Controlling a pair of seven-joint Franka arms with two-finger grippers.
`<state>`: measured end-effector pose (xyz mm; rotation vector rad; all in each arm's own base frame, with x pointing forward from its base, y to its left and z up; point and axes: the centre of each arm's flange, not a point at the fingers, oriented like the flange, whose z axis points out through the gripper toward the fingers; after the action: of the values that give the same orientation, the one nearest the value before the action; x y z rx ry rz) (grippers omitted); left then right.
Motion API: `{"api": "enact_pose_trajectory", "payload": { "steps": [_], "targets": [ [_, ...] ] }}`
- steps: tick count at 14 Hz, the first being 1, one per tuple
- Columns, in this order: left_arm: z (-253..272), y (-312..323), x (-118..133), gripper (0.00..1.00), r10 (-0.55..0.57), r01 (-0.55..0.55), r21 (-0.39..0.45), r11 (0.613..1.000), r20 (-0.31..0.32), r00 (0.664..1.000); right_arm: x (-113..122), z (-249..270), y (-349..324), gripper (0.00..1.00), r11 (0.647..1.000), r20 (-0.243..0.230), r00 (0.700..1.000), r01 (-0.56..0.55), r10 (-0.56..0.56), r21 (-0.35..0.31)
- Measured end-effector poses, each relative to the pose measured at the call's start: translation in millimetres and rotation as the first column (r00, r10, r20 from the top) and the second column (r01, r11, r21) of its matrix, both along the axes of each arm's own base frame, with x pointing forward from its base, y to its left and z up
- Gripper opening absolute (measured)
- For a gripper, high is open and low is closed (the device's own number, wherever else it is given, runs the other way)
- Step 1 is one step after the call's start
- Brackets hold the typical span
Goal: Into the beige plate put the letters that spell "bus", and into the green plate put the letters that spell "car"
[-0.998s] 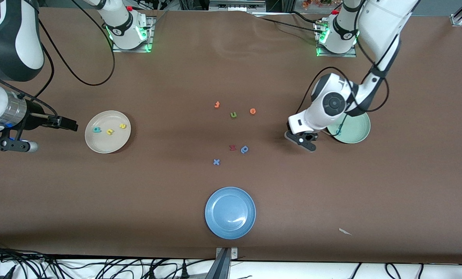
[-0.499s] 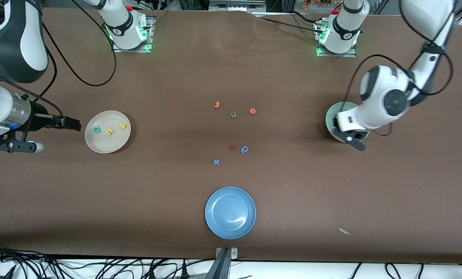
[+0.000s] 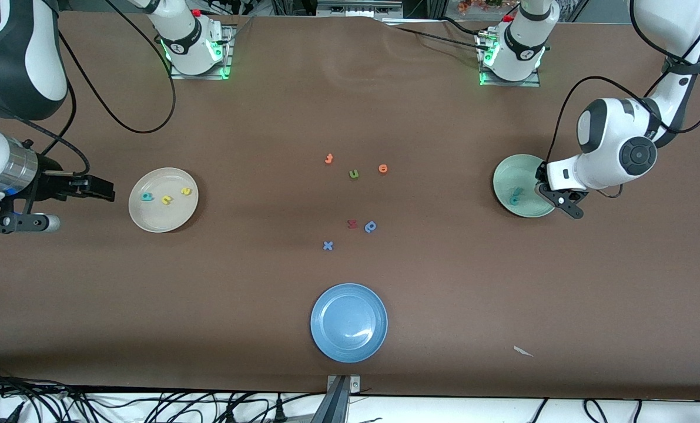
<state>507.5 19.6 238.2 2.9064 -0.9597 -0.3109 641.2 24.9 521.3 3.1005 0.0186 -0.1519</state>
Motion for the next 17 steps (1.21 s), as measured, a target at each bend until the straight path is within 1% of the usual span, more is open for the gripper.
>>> {"api": "enact_pose_trajectory", "payload": {
  "steps": [3, 5, 6, 7, 9, 10, 11, 13, 15, 17],
  "targets": [
    [16.1, -5.1, 2.3, 0.78, -0.011, 0.011, 0.005, 1.000, 0.027, 1.000, -1.3, 3.5, -11.4, 1.00, 1.000, 0.005, 1.000, 0.006, -0.006, 0.010],
    [27.5, -10.0, 4.2, 0.99, -0.021, 0.020, 0.007, 1.000, 0.050, 0.999, -6.2, 4.7, -11.6, 1.00, 1.000, 0.002, 1.000, 0.004, -0.004, 0.007],
    [36.2, -15.2, 7.0, 1.00, -0.031, 0.030, 0.009, 1.000, 0.072, 0.997, -10.6, 3.7, -10.7, 1.00, 1.000, -0.005, 1.000, 0.002, -0.002, 0.005],
    [52.1, -24.8, 13.0, 1.00, -0.049, 0.049, 0.011, 0.999, 0.111, 0.993, -15.5, 1.8, -10.3, 1.00, 1.000, -0.014, 1.000, 0.000, 0.000, 0.004],
    [101.9, -42.4, 25.2, 1.00, -0.074, 0.071, 0.024, 0.997, 0.212, 0.975, -22.5, 0.1, -10.2, 1.00, 1.000, -0.024, 1.000, -0.001, 0.001, 0.004],
    [126.9, -48.5, 26.1, 1.00, -0.066, 0.060, 0.033, 0.998, 0.252, 0.965, -23.5, 1.3, -8.5, 1.00, 1.000, -0.021, 1.000, -0.003, 0.004, 0.005],
    [150.2, -57.2, 22.6, 1.00, -0.038, 0.028, 0.041, 0.999, 0.274, 0.961, -23.6, 2.4, -6.2, 1.00, 1.000, -0.016, 1.000, -0.008, 0.008, 0.005],
    [202.2, -86.7, 6.0, 1.00, 0.060, -0.080, 0.062, 0.995, 0.276, 0.959, -23.5, 2.3, -3.1, 1.00, 1.000, -0.015, 1.000, -0.013, 0.013, 0.007],
    [267.7, -112.9, -9.8, 1.00, 0.130, -0.157, 0.096, 0.983, 0.247, 0.960, -23.5, 2.3, -3.3, 1.00, 1.000, -0.014, 1.000, -0.013, 0.013, 0.007],
    [330.6, -111.0, -19.0, 1.00, 0.180, -0.210, 0.114, 0.971, 0.226, 0.957, -23.4, 2.3, -4.8, 1.00, 1.000, -0.015, 1.000, -0.010, 0.010, 0.006]
  ]
}}
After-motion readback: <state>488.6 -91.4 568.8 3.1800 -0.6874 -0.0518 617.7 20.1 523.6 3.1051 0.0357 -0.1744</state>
